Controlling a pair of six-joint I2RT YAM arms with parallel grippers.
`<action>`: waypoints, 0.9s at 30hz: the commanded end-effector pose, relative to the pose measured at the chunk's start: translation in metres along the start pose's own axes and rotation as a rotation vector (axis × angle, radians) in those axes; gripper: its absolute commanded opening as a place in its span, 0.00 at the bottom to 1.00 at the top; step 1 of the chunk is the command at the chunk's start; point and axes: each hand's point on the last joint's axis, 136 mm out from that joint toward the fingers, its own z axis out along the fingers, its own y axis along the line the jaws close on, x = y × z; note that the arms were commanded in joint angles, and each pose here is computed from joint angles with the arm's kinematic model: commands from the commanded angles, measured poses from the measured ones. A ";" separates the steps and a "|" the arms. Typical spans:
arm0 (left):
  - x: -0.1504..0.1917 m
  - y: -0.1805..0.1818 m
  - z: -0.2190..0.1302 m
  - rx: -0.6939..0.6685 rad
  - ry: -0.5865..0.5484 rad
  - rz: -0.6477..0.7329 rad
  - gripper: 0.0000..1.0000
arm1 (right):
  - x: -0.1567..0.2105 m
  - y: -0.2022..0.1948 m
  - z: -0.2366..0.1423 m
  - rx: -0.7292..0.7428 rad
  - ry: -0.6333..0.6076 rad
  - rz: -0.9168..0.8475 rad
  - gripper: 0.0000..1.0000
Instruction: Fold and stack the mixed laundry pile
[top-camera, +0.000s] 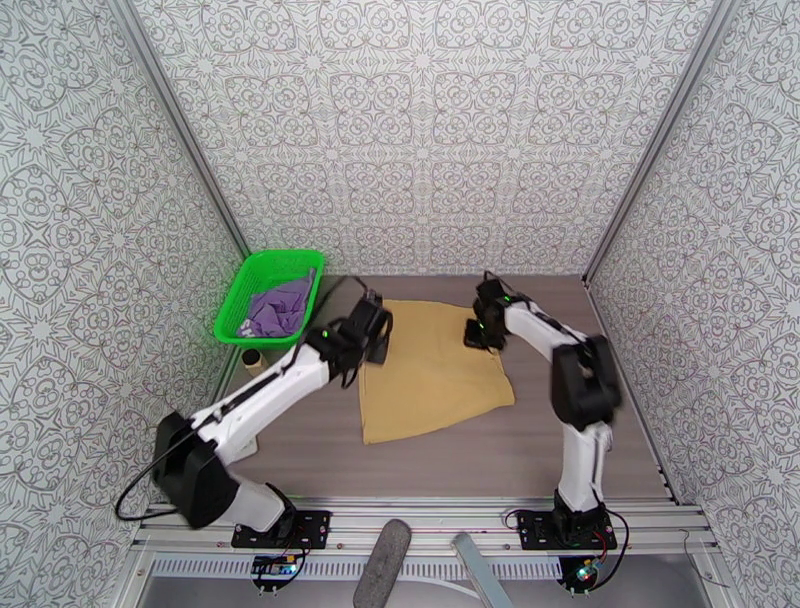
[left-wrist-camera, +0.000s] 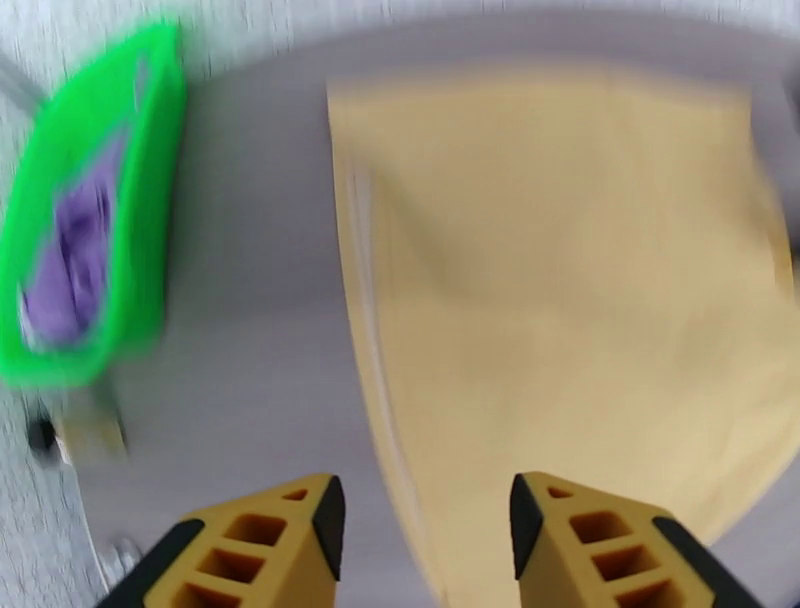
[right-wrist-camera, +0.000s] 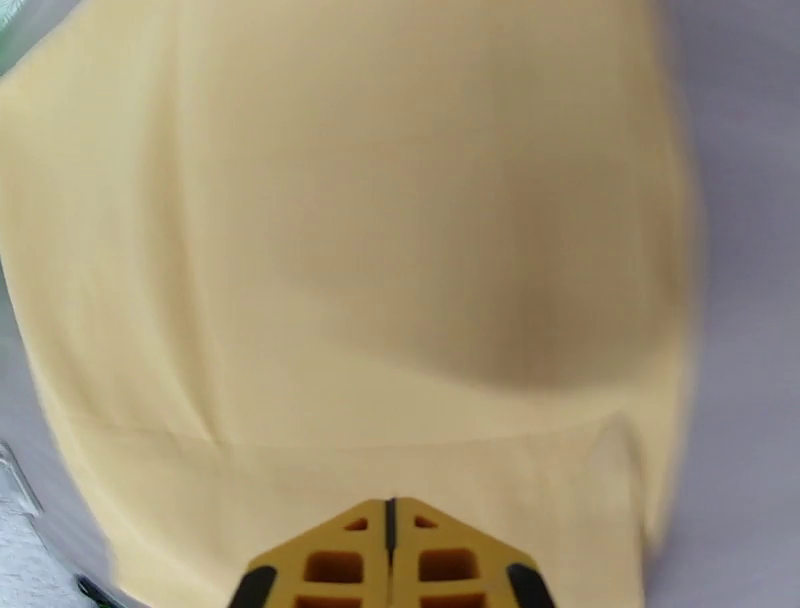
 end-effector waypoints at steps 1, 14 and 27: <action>0.020 -0.002 -0.008 0.031 0.045 -0.057 0.59 | -0.002 -0.006 0.031 0.042 0.080 0.058 0.00; 0.085 -0.045 0.027 0.108 0.240 -0.088 0.77 | -0.094 0.016 0.043 -0.056 -0.119 0.233 0.00; 0.043 -0.074 0.126 0.071 0.224 0.009 0.00 | -0.037 0.052 -0.090 -0.252 -0.238 0.006 0.00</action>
